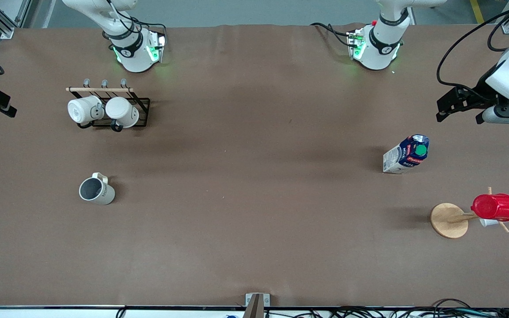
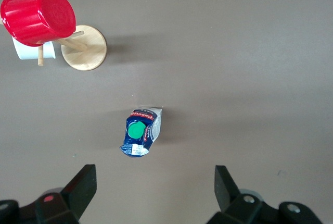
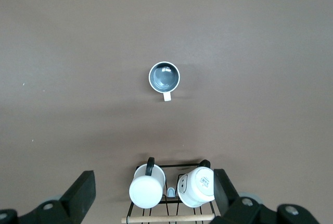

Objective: Place cup and milk on table
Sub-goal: 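Move the right gripper toward the white mug while the left gripper reaches the carton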

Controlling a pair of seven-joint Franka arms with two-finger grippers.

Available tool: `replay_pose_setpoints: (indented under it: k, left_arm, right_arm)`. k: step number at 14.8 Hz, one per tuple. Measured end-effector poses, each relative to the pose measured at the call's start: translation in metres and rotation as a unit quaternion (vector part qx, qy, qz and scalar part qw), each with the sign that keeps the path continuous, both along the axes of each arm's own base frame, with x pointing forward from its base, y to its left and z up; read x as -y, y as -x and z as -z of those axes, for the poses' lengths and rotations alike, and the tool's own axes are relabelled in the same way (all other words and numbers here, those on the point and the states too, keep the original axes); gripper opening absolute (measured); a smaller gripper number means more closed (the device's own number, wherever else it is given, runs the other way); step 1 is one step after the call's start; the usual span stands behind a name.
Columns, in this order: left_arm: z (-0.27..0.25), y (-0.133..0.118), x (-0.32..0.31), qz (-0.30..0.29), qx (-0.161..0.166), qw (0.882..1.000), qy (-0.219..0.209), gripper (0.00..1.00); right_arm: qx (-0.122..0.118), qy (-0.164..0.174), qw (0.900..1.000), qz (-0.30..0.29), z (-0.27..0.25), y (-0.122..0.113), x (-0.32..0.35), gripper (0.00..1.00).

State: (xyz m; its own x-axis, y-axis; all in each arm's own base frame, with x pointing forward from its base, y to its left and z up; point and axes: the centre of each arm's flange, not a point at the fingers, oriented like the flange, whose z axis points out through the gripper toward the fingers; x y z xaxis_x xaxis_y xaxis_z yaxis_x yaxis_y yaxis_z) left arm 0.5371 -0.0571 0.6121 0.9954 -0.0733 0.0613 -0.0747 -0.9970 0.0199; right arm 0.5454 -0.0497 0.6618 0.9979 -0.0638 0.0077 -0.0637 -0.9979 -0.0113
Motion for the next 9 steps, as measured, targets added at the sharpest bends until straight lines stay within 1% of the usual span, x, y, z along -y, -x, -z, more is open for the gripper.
replay_pose_setpoints:
  k: [6, 9]
  left_arm:
    - [-0.0001, -0.0002, -0.0029, 0.001, 0.0, 1.0, 0.0, 1.0]
    - [0.0011, 0.0009, -0.0043, 0.0, -0.006, 1.0, -0.001, 1.0]
  right_arm:
    - [0.0, 0.0, 1.0, 0.0, 0.0002, 0.0, 0.0004, 1.0]
    - [0.0, 0.0, 1.0, 0.0, 0.0004, 0.0, 0.0005, 1.0]
